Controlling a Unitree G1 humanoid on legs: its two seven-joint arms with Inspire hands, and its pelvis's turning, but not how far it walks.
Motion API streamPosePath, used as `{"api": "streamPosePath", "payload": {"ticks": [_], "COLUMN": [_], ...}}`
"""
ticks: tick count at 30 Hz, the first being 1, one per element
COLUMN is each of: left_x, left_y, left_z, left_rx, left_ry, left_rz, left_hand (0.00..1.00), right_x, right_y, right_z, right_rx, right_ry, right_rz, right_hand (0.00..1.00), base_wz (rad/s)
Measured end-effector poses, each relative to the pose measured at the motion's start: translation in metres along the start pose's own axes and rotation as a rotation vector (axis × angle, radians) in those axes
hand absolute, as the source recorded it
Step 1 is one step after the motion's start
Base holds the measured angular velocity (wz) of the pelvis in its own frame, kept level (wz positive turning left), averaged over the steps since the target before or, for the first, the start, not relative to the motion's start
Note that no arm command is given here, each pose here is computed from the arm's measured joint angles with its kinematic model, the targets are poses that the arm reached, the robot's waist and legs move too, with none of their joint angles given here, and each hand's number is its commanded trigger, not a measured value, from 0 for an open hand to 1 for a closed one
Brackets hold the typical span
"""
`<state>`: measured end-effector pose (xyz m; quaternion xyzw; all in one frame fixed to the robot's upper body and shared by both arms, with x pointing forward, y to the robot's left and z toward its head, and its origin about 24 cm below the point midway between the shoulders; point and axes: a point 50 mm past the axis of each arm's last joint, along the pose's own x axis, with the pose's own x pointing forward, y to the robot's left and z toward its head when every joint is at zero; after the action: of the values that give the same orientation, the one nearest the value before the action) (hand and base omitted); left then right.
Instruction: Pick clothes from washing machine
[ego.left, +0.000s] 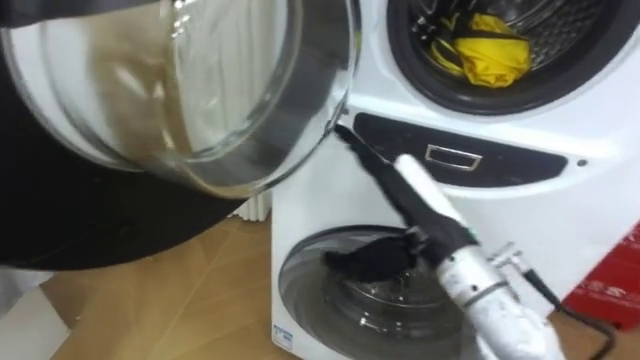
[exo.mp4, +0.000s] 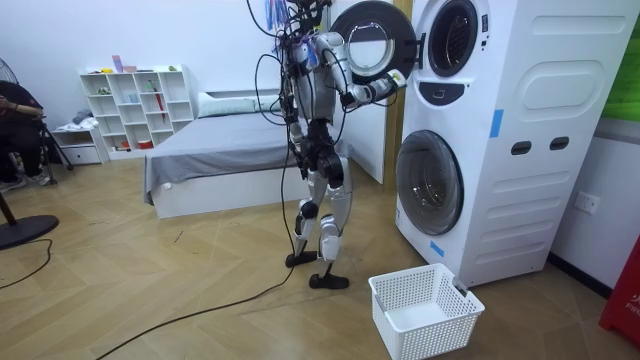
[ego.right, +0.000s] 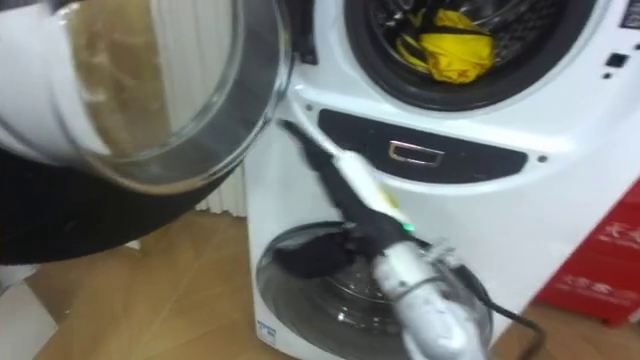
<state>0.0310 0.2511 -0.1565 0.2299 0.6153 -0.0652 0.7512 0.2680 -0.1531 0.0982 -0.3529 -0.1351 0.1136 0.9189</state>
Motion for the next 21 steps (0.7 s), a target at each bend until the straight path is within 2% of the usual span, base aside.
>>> {"api": "streamPosePath", "payload": {"ticks": [2,5,9,11,16,21], "left_x": [-0.001,-0.001,-0.001,-0.002,-0.003,-0.004], "left_y": [0.003,0.006,0.015,0.022,0.022,0.023], "left_z": [-0.002,-0.005,-0.006,-0.007,-0.013,-0.014], "left_rx": [-0.024,-0.040,-0.041,-0.049,-0.051,-0.061], "left_ry": [0.004,0.026,0.036,0.040,0.057,0.062], "left_rz": [0.012,0.020,0.041,0.061,0.066,0.071], "left_hand": [0.00,0.00,0.00,0.00,0.00,0.00], "right_x": [-0.002,-0.006,-0.005,-0.001,0.011,0.017], "right_y": [-0.026,-0.048,-0.066,-0.081,-0.111,-0.119], "right_z": [-0.009,-0.015,-0.019,-0.013,0.012,0.027], "right_rx": [-0.096,-0.182,-0.263,-0.303,-0.383,-0.419], "right_ry": [0.036,0.081,0.113,0.110,0.021,-0.035], "right_rz": [-0.095,-0.210,-0.252,-0.304,-0.410,-0.464], "right_hand": [0.00,0.00,0.00,0.00,0.00,0.00], "base_wz": [-0.30,-0.38,-0.10,-0.08,-0.10,0.02]}}
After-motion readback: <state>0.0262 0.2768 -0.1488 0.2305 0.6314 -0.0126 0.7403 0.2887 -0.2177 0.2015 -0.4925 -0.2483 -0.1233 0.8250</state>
